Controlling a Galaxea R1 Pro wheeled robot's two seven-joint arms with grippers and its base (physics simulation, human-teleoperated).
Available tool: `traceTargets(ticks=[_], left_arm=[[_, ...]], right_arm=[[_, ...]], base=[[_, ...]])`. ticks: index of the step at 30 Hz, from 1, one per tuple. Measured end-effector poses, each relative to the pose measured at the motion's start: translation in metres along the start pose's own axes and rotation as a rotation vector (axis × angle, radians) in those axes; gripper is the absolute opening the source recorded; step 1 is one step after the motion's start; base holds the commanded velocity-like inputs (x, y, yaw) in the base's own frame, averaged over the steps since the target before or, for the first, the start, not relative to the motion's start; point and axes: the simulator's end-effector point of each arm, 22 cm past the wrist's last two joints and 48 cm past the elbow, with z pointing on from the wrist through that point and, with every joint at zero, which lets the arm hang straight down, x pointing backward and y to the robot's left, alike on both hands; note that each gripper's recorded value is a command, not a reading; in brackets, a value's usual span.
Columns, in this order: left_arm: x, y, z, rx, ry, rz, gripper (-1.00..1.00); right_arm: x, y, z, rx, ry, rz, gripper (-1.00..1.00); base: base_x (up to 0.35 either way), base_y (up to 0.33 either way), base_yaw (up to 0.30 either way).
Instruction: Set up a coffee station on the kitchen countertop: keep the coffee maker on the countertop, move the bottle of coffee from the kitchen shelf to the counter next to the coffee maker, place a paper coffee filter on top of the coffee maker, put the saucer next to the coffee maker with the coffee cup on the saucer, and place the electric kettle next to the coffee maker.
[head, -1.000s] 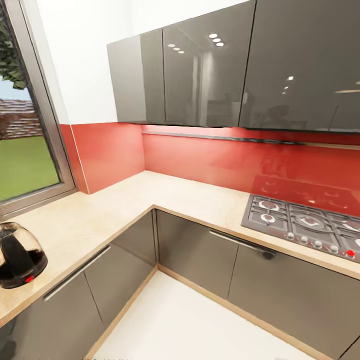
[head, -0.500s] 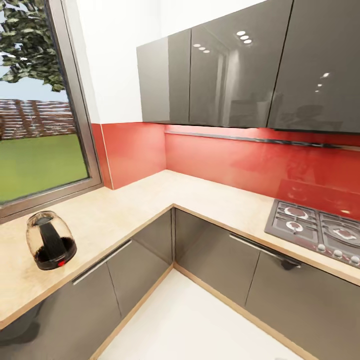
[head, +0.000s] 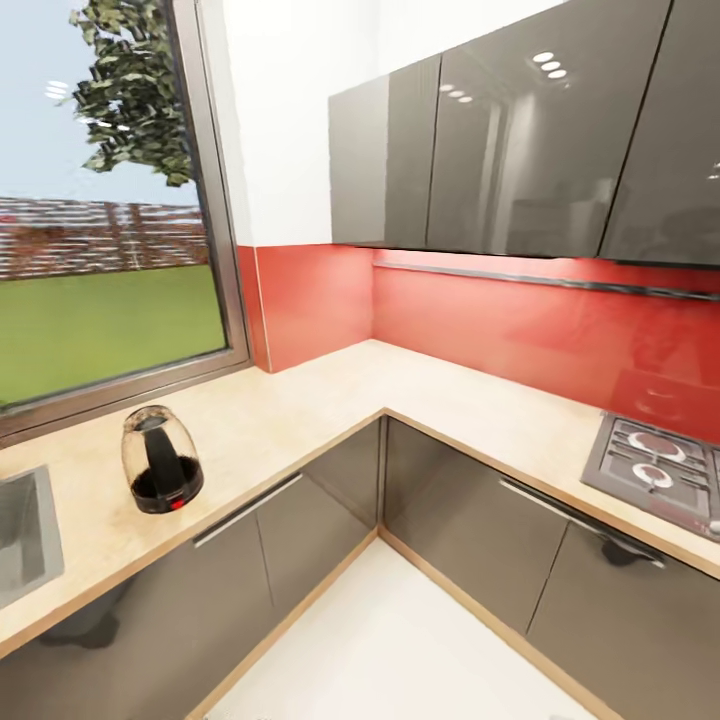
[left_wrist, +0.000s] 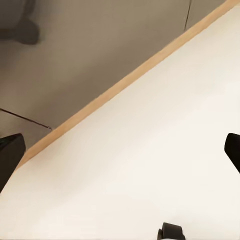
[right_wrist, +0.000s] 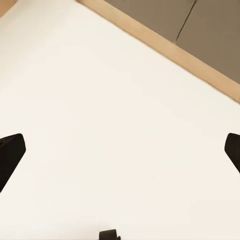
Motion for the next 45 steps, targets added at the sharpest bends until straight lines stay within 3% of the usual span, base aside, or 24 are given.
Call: traceTargets(ticks=[32, 45], left_arm=[[0.0001, -0.0008, -0.0001, 0.001, 0.0, 0.0, 1.0], [0.0004, -0.0012, -0.0001, 0.002, 0.001, 0.001, 1.0]], right_arm=[[0.0, 0.0002, 0.0, 0.0, 0.0, 0.0, 1.0], [-0.0002, 0.0002, 0.0, 0.0, 0.0, 0.0, 1.0]], base=[[0.0, -0.001, 0.275], [0.0, -0.211, 0.275]])
